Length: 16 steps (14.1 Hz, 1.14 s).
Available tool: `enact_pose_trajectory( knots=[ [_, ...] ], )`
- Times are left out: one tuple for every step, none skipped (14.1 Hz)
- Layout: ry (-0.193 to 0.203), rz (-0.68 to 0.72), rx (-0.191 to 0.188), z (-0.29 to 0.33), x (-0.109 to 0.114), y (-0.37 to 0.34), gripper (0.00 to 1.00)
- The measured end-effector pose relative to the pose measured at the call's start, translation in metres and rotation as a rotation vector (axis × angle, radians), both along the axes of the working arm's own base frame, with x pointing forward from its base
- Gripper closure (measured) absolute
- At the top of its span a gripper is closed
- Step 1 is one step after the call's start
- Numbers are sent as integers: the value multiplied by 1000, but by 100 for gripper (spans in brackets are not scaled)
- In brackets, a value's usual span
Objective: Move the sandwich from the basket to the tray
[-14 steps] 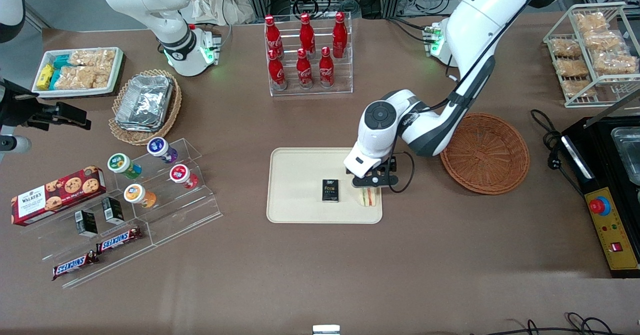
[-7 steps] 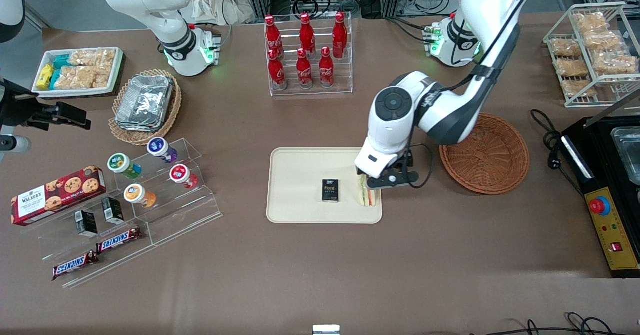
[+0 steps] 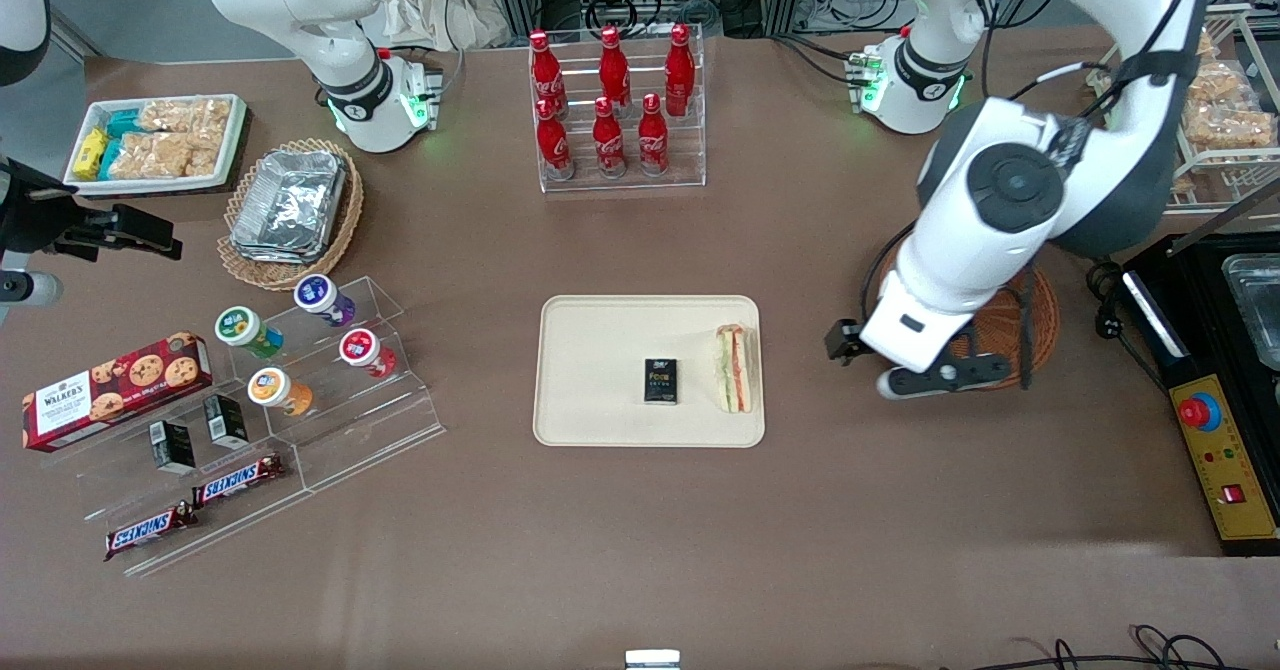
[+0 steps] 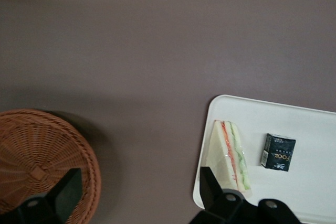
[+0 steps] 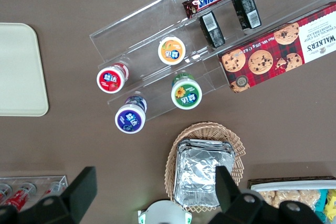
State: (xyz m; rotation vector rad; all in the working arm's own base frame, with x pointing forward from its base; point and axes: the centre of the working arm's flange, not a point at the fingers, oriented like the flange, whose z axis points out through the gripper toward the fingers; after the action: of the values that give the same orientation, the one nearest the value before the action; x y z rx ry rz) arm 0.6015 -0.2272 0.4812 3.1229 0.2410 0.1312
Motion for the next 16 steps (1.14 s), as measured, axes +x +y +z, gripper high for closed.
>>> enact_pose_trajectory(
  knots=[
    [-10,8,3,7,0,6,1],
    [-16,-1,6,12,1,12,1],
    [-21,-33,10,15,3,19,1],
    [-26,-68,12,19,5,28,1],
    [-27,-92,7,24,7,41,1],
    [-15,-109,-5,31,8,59,1],
    [6,-122,-14,41,6,82,1],
    [22,-132,-21,56,2,108,1],
    [22,-132,-22,75,-2,136,1],
    [14,-127,-17,95,-8,162,1],
    [3,-123,-11,114,-14,184,1],
    [-4,-120,-8,129,-21,200,1],
    [-5,-115,-5,139,-27,213,1],
    [-5,-122,-3,143,-30,225,1],
    [-2,-150,1,143,-30,234,1],
    [2,-177,4,141,-29,239,1]
  ],
)
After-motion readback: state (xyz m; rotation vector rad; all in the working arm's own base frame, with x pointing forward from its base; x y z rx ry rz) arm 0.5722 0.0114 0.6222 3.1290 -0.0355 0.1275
